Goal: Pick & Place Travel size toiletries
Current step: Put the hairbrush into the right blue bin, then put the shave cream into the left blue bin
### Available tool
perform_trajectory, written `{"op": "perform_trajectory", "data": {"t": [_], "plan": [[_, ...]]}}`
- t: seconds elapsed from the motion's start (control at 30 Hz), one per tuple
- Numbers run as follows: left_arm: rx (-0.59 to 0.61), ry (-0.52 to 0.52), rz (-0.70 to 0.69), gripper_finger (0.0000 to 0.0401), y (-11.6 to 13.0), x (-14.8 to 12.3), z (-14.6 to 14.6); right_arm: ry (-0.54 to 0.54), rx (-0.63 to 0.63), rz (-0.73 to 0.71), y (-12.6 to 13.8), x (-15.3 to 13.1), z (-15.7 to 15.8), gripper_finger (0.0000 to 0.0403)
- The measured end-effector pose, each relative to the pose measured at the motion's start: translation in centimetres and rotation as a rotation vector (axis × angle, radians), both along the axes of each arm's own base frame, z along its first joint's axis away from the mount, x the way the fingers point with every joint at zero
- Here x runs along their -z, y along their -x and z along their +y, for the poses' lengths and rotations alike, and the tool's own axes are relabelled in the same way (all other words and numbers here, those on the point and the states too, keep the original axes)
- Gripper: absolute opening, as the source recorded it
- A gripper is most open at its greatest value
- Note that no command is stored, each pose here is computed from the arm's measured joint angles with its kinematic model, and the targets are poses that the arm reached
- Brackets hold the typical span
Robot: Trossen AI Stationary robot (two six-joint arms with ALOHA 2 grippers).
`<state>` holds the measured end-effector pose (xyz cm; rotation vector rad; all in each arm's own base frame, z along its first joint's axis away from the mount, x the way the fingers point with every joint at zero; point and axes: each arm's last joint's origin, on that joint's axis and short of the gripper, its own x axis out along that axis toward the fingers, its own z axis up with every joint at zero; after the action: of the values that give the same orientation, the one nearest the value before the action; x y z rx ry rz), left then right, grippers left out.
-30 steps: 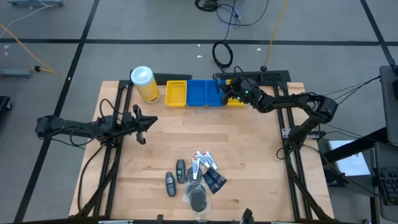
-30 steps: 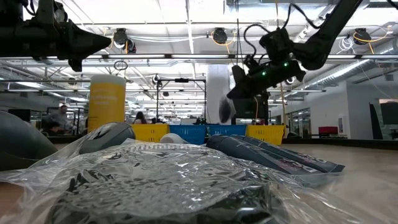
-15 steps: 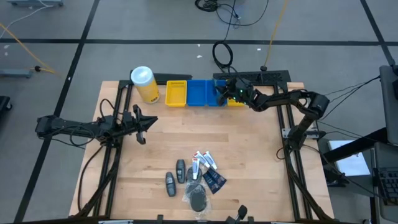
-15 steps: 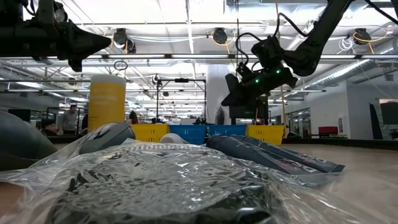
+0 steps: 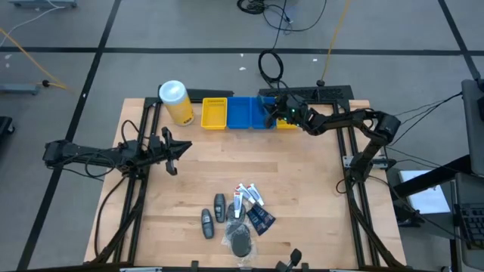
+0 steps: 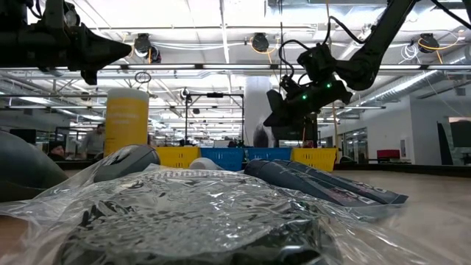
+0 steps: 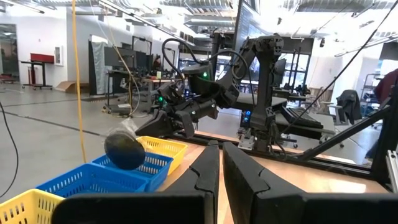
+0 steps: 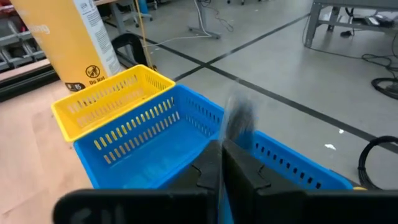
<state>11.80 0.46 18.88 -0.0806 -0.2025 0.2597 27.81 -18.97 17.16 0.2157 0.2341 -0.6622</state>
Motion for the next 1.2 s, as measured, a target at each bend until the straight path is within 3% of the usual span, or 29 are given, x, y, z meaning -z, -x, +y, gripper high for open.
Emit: {"op": "perform_trajectory", "data": {"t": [0.47,0.77,0.97,1.2], "plan": [[0.000,0.000,0.005,0.0021,0.0,0.0,0.0,-0.002,-0.016,-0.001,-0.1,0.0,0.2,0.0109],[0.000,0.001,0.009,0.0021,0.0,0.1,0.0,-0.048,-0.289,-0.032,-1.5,-0.1,2.6,0.0108],[0.000,0.001,0.009,0.0021,0.0,0.1,0.0,-0.091,-0.524,-0.055,-2.7,-0.1,5.2,0.0103],[0.000,0.001,0.021,0.0021,0.0,0.2,0.0,-0.125,-0.709,-0.045,-4.0,0.1,8.9,0.0101]]}}
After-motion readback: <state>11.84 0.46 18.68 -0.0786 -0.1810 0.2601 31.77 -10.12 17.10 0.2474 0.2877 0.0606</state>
